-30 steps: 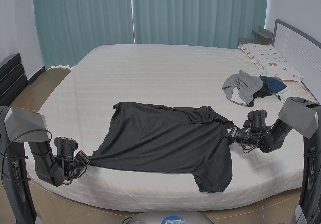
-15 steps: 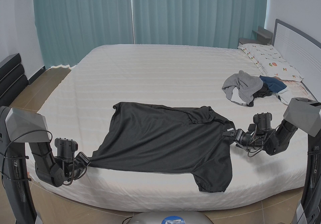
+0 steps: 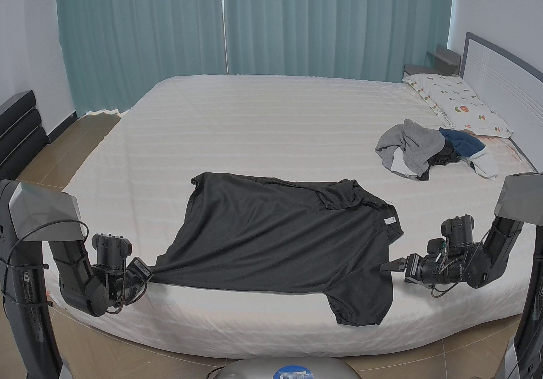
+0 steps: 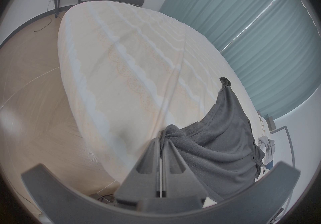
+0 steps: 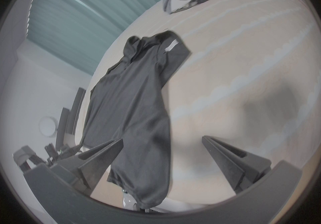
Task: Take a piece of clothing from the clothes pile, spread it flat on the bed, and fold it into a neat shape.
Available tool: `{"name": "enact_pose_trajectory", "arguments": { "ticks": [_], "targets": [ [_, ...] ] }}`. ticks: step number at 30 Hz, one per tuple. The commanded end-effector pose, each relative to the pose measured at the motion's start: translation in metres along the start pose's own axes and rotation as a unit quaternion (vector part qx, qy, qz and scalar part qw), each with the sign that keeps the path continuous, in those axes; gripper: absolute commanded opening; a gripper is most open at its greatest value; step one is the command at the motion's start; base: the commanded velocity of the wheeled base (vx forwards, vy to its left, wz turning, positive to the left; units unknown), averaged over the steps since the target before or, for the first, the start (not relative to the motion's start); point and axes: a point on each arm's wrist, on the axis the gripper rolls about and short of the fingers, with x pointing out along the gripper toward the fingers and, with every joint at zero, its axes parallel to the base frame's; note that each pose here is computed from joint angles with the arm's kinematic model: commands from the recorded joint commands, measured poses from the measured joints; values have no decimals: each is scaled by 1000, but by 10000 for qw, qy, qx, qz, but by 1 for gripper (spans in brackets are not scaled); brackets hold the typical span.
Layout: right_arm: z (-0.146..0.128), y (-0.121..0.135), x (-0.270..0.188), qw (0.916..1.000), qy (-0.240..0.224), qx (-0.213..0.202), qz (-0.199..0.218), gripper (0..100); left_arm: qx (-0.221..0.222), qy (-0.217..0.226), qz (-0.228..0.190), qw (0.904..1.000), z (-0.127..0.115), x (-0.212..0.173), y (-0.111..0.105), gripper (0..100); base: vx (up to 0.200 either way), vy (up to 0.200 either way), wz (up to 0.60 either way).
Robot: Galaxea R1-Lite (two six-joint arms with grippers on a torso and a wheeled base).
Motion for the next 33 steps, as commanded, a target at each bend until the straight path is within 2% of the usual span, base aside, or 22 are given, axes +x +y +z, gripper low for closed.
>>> {"name": "enact_pose_trajectory", "arguments": {
  "ticks": [1,3,8,13,14,21,25,29,33],
  "targets": [
    [-22,8,5,9993,271,-241,83,100,-1,8,17,10000,-1,0,1,0,0,0,0],
    [-24,11,8,9991,259,-295,143,100,-1,4,11,10000,0,0,1,0,0,0,0],
    [-24,19,14,9993,250,-131,228,100,-1,8,17,10000,-1,0,1,0,0,0,0],
    [-23,19,20,9996,196,-92,154,100,-1,8,17,10000,-1,0,1,0,0,0,0],
    [-23,18,20,9997,190,-92,103,0,13,17,19,10000,-1,0,1,0,0,0,0],
    [-27,14,6,9996,100,-73,-238,0,21,41,29,10000,-2,-3,2,0,0,0,0],
    [-28,2,-11,9991,75,-73,-422,0,86,115,74,9999,-7,-6,4,0,0,0,0],
    [-35,-12,-25,9975,245,-249,-622,0,174,152,-3,9997,-13,-15,4,0,0,0,0],
    [-33,-14,-36,9974,144,-230,-668,0,424,185,-122,9989,-21,-22,5,0,0,0,0]
  ]
}}
